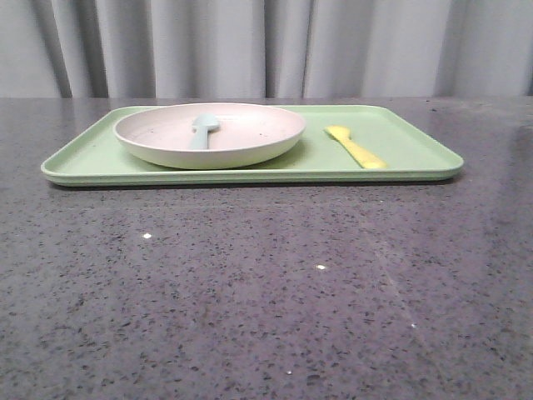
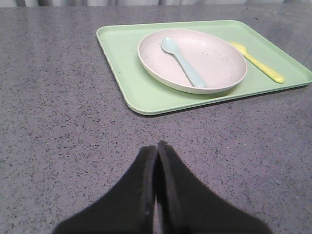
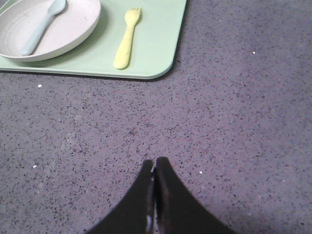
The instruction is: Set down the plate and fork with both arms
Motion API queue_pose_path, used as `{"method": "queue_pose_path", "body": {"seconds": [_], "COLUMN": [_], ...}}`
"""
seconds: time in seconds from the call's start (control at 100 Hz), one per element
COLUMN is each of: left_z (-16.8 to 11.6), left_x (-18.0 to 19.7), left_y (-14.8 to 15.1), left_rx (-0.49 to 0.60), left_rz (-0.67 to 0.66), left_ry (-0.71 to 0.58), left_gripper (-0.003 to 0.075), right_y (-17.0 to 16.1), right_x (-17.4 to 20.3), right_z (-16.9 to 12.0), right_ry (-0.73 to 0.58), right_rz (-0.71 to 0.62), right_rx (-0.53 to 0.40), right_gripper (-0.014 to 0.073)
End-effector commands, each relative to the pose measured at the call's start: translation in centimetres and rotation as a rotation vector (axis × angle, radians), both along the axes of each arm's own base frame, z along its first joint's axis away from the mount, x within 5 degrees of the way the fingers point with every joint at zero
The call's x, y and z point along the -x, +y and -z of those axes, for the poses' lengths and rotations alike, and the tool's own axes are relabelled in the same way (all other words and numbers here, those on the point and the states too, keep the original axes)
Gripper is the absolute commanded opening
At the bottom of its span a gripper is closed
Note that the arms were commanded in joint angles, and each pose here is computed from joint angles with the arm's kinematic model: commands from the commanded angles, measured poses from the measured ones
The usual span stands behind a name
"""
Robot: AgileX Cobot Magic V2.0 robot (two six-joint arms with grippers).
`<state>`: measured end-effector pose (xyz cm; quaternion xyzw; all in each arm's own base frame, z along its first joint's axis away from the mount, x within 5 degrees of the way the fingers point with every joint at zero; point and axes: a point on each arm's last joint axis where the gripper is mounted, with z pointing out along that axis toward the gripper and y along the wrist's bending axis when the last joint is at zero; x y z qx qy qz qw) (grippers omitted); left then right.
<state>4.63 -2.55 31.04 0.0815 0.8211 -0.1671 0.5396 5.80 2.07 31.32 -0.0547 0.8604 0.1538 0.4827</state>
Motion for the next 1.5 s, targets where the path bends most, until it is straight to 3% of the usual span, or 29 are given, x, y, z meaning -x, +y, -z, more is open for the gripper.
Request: {"method": "queue_pose_path", "body": {"seconds": [0.0,0.48,0.56,0.72,0.86,1.0,1.29,1.49], "left_z": [-1.4,-1.3,-1.2,-0.8,0.6,3.0,8.7,10.7], "left_x": [-0.2,-0.2,-0.2,-0.3,-0.6,-0.8,-0.9,-0.8], "left_y": [0.0,0.0,0.5,1.0,1.6,2.0,2.5,2.6], "left_rx": [0.045,0.038,-0.021,-0.011,-0.068,-0.091,-0.101,-0.087], "left_rz": [-0.013,-0.016,-0.043,-0.131,-0.216,-0.276,-0.364,-0.380], "left_ry": [-0.071,-0.072,-0.108,-0.227,-0.388,-0.467,-0.509,-0.428], "left_gripper": [-0.0020,-0.0020,-0.0020,-0.0020,-0.0020,-0.0020,-0.0020,-0.0020], "right_y": [0.0,0.0,0.0,0.0,0.0,0.0,0.0,0.0], "right_x": [-0.3,-0.3,-0.3,-0.3,-0.3,-0.3,-0.3,-0.3], "right_z": [-1.2,-1.2,-1.2,-1.2,-1.2,-1.2,-1.2,-1.2], "right_ry": [-0.082,-0.082,-0.082,-0.082,-0.082,-0.082,-0.082,-0.081], "right_rz": [0.001,0.001,0.001,0.001,0.001,0.001,0.001,0.001], "right_rx": [-0.012,-0.012,-0.012,-0.012,-0.012,-0.012,-0.012,-0.012], "right_gripper": [-0.0068,-0.0068,-0.0068,-0.0068,-0.0068,-0.0068,-0.0068,-0.0068]}}
